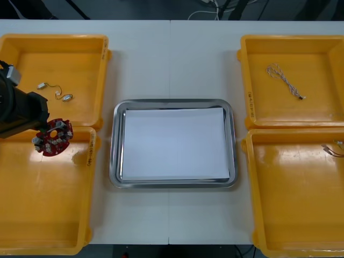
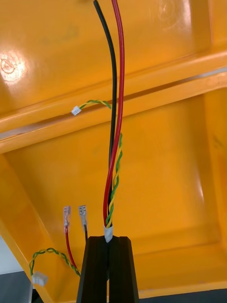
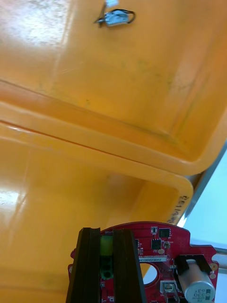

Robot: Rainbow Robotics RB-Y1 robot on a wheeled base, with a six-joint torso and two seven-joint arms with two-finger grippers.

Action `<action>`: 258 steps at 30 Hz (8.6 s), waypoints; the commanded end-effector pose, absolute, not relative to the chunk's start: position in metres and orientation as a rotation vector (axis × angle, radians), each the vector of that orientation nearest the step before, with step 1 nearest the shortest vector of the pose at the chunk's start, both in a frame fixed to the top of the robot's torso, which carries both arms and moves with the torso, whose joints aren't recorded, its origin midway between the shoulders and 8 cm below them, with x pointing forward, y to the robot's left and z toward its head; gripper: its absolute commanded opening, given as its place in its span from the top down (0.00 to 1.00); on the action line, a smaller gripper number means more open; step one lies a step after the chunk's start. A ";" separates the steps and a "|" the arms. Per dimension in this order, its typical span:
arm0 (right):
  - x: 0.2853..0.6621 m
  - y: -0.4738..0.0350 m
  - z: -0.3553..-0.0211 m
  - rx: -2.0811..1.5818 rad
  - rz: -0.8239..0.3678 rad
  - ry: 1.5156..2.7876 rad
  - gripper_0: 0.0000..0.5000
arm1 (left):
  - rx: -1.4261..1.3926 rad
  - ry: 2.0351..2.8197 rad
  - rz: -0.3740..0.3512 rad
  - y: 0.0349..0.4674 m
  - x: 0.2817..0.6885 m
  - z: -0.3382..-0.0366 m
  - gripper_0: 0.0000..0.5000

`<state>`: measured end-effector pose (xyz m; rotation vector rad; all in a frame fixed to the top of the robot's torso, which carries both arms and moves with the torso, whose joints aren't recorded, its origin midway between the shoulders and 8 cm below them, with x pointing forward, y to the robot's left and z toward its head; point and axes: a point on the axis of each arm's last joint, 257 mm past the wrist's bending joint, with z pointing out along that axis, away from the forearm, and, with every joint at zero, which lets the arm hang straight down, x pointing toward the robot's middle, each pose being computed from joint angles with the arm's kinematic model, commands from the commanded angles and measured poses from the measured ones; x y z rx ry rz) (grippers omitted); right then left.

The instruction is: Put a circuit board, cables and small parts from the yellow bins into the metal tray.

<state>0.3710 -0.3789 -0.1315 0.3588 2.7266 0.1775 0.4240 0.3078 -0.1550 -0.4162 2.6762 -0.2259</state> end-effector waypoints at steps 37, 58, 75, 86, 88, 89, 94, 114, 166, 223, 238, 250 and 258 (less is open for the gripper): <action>0.396 -0.286 -0.091 -0.493 -0.026 2.636 0.95 | 0.177 2.710 -0.068 0.161 0.428 -0.168 1.00; 0.382 -0.217 -0.118 -0.820 -0.060 2.588 0.94 | 0.264 2.618 -0.079 0.113 0.435 -0.202 1.00; 0.373 -0.202 -0.125 -0.891 -0.051 2.571 0.94 | 0.280 2.609 -0.048 0.109 0.445 -0.245 1.00; 0.373 -0.198 -0.130 -0.900 -0.056 2.570 0.94 | 0.295 2.608 -0.034 0.113 0.439 -0.265 1.00; 0.373 -0.199 -0.131 -0.901 -0.065 2.571 0.95 | 0.297 2.611 -0.037 0.111 0.438 -0.266 1.00; 0.373 -0.199 -0.133 -0.902 -0.071 2.572 0.94 | 0.298 2.612 -0.034 0.112 0.437 -0.267 1.00; 0.375 -0.200 -0.133 -0.896 -0.083 2.570 0.94 | 0.298 2.615 -0.033 0.111 0.436 -0.269 1.00; 0.378 -0.202 -0.133 -0.869 -0.087 2.572 0.94 | 0.283 2.621 -0.019 0.120 0.435 -0.277 1.00; 0.377 -0.195 -0.138 -0.887 -0.048 2.586 0.94 | 0.182 2.650 -0.083 0.131 0.441 -0.231 0.00; 0.407 -0.073 -0.213 -2.039 -0.321 1.959 0.93 | 0.263 2.664 0.085 0.339 0.514 -0.057 0.00; 0.404 -0.070 -0.261 -2.042 -0.293 1.969 0.93 | 0.325 2.623 0.102 0.392 0.538 -0.049 0.00; 0.408 -0.059 -0.282 -2.003 -0.228 1.991 0.93 | 0.327 2.553 0.131 0.414 0.565 -0.050 0.00; 0.402 -0.052 -0.290 -1.984 -0.221 2.005 0.93 | 0.328 2.533 0.149 0.422 0.577 -0.061 0.00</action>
